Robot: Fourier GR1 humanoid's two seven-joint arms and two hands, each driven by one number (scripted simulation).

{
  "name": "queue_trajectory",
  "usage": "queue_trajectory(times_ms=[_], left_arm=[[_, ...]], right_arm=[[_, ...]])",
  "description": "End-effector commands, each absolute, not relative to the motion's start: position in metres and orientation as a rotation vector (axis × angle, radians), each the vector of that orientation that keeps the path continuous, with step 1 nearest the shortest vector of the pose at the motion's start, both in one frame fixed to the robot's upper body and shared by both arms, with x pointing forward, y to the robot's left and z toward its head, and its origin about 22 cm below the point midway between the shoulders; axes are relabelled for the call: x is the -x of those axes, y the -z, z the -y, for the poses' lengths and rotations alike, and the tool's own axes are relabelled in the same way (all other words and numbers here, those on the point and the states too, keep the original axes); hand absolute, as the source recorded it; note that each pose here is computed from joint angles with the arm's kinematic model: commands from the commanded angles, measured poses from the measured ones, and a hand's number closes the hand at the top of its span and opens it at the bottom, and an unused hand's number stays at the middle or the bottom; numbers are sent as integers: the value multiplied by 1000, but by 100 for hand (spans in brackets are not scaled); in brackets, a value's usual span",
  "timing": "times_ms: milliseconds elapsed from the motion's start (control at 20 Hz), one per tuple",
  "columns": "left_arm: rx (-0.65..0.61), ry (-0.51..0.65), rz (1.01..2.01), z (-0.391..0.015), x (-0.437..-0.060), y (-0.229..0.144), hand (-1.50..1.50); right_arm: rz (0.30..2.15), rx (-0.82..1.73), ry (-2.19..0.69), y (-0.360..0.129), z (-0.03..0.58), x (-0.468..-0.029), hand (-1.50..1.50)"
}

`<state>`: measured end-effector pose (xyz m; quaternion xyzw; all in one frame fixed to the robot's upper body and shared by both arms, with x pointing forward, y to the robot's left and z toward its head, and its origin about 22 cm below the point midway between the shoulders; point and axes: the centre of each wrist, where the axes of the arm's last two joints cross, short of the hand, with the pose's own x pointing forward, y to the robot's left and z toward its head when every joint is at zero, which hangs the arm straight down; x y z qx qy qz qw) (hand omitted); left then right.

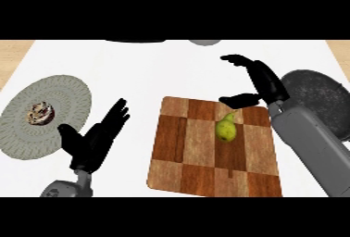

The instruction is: Pick the pear from the cutting board and place it in the pan

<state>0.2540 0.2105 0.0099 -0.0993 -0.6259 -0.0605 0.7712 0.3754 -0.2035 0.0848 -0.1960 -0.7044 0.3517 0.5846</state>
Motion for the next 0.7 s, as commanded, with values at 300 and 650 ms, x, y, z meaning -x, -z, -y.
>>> queue_trajectory(times_ms=[300, 650], left_arm=[[270, 138, 1350, -204, -262, -16, 0], [258, 114, 1352, -208, -256, -7, 0]], right_arm=[[914, 688, -1528, -87, 147, -390, -150], [476, 682, -1778, -101, 70, -395, -150]])
